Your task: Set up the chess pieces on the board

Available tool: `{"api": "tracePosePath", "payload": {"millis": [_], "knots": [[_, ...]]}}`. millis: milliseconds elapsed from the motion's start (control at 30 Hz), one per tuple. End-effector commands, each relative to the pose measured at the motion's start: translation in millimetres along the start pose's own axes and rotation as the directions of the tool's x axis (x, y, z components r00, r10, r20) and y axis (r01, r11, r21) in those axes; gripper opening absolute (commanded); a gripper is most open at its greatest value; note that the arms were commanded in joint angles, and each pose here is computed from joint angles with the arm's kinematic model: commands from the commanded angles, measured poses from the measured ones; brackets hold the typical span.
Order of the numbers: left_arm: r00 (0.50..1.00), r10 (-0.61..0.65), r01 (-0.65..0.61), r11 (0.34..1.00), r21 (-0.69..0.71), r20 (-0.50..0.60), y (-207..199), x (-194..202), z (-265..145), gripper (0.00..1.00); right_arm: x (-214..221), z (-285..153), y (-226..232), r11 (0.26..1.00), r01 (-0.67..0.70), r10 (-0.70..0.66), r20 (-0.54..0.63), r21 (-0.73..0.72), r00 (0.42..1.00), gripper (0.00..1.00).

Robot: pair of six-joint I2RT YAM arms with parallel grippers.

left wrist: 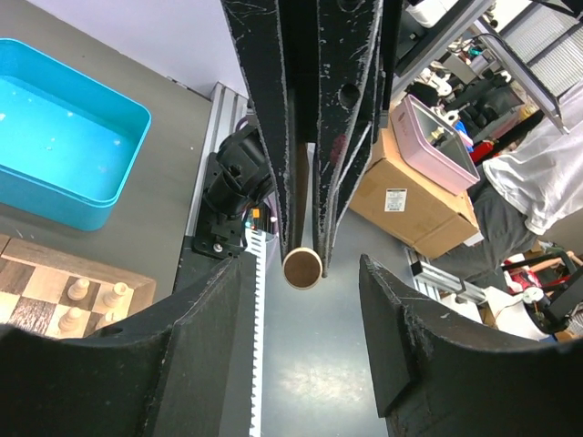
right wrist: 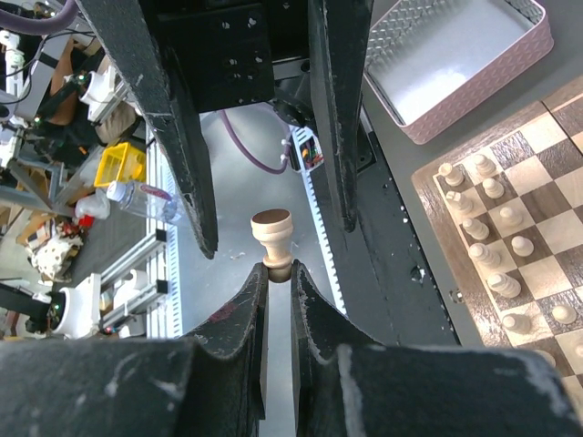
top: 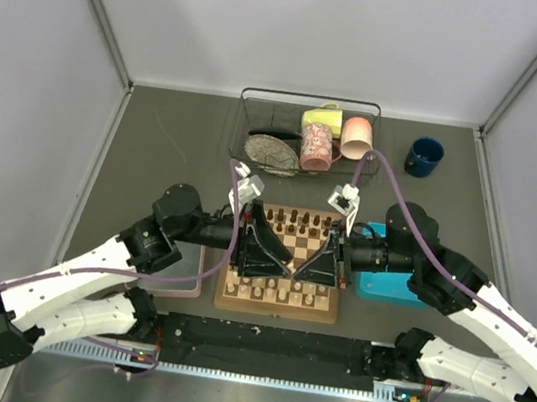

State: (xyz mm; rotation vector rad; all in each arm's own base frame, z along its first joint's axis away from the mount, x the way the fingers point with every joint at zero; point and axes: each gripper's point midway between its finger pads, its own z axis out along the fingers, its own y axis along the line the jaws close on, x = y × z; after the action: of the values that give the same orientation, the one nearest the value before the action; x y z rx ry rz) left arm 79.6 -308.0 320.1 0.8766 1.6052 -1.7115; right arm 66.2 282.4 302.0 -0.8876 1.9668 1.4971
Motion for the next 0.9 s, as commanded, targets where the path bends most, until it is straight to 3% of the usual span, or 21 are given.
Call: {"api": "tracePosePath", "payload": {"millis": [0,300,700,767,800,833,867], "knots": [[0.994,0.074,-0.076,0.997,0.024,0.075,-15,-27,4,0.59,-17,-5,17,0.998,0.048,-0.046,0.067,-0.034,0.997,0.0],[0.993,0.065,-0.067,0.998,0.015,0.095,-16,-30,6,0.5,-16,-3,16,0.999,0.039,-0.037,0.057,-0.038,0.998,0.0],[0.996,0.059,-0.063,0.997,0.051,0.069,-21,-24,6,0.21,-20,-7,17,0.999,0.048,-0.046,0.08,-0.026,0.996,0.0],[0.996,0.06,-0.064,0.996,0.061,0.063,-23,-22,6,0.16,-21,-7,17,0.999,0.048,-0.046,0.087,-0.023,0.995,0.09],[0.996,0.057,-0.061,0.996,0.057,0.061,-21,-21,6,0.11,-21,-7,17,0.998,0.05,-0.047,0.086,-0.026,0.995,0.18],[0.996,0.057,-0.06,0.997,0.055,0.063,-21,-20,6,0.09,-22,-7,20,0.998,0.055,-0.052,0.093,-0.036,0.994,0.33],[0.995,0.058,-0.062,0.997,0.042,0.076,-20,-21,5,0.08,-24,-9,24,0.997,0.062,-0.056,0.105,-0.053,0.993,0.37]]}}
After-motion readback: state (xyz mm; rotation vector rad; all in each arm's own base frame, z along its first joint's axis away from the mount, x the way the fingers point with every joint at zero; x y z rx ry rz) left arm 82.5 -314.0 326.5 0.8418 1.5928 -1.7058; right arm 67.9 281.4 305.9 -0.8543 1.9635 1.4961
